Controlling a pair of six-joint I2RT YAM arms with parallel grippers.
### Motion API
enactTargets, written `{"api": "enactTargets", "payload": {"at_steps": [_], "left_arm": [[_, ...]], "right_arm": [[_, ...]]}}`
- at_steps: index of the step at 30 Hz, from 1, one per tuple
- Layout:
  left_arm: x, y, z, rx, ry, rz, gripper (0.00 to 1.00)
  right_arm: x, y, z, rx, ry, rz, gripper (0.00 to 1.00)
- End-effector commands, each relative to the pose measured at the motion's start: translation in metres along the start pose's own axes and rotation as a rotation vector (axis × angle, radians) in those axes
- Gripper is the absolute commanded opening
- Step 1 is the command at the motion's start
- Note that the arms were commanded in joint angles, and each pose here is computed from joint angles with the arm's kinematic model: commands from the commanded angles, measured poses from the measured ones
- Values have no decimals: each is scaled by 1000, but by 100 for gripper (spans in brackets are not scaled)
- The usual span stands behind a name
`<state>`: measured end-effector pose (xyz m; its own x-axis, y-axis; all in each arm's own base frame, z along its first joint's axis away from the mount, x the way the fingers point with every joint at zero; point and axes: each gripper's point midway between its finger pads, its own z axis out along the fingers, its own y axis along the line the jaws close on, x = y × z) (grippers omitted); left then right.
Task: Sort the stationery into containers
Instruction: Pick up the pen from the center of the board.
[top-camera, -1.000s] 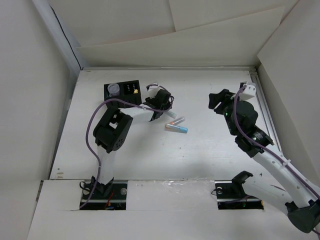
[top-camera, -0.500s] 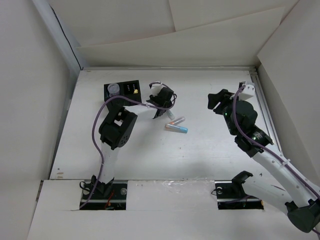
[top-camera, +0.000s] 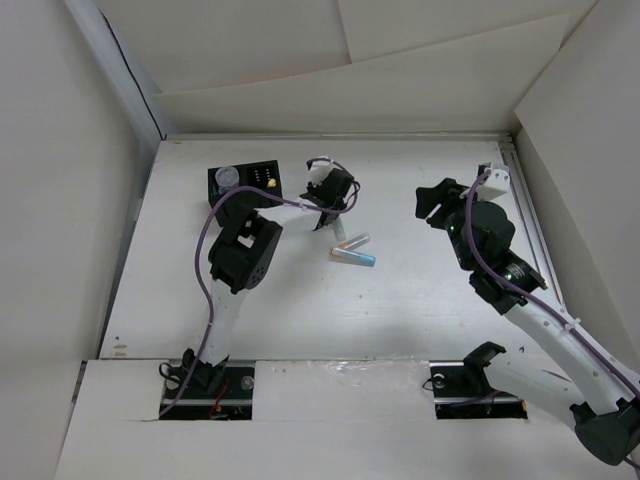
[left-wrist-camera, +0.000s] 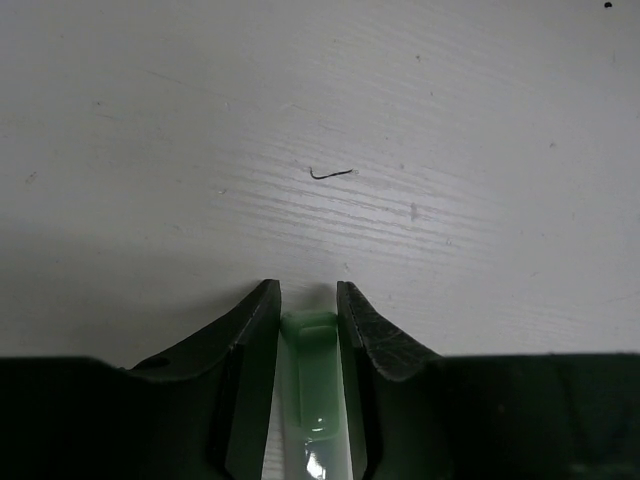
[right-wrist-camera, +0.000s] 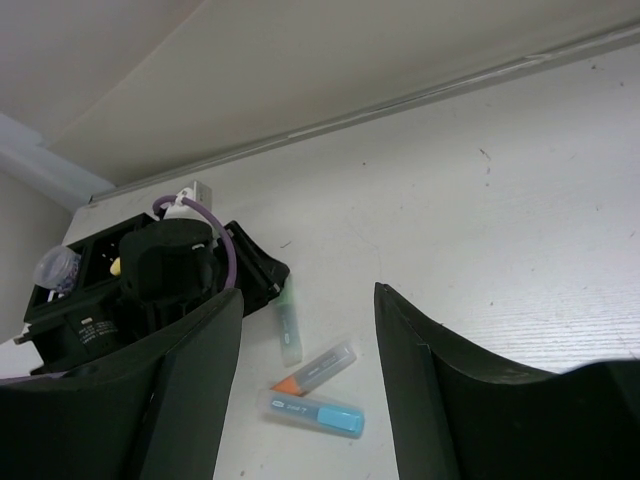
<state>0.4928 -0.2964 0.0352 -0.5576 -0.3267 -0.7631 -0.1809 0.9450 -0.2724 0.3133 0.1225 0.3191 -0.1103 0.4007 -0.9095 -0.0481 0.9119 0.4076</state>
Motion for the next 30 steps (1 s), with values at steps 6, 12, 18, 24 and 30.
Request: {"api": "enactTargets", "payload": {"at_steps": [6,12,18,24,30], "left_arm": [[-1,4,-8,-64,-6,148,38],[9,5,-11,-85,8,202,43],[7,4,-10,-92,2,203,18],[-22,-15,-22,-36,-64,148,9],[-103,-48,-57,56,-187,45,8]], "right_arm": [[-19,5,-2,-20,-58,22,61],[-19,5,-2,-20,-58,22,61],[-25,5,-7,-28,-74,31,61],[-26,4,-7,-19,-78,31,61],[-26,4,-7,-19,-78,31,61]]}}
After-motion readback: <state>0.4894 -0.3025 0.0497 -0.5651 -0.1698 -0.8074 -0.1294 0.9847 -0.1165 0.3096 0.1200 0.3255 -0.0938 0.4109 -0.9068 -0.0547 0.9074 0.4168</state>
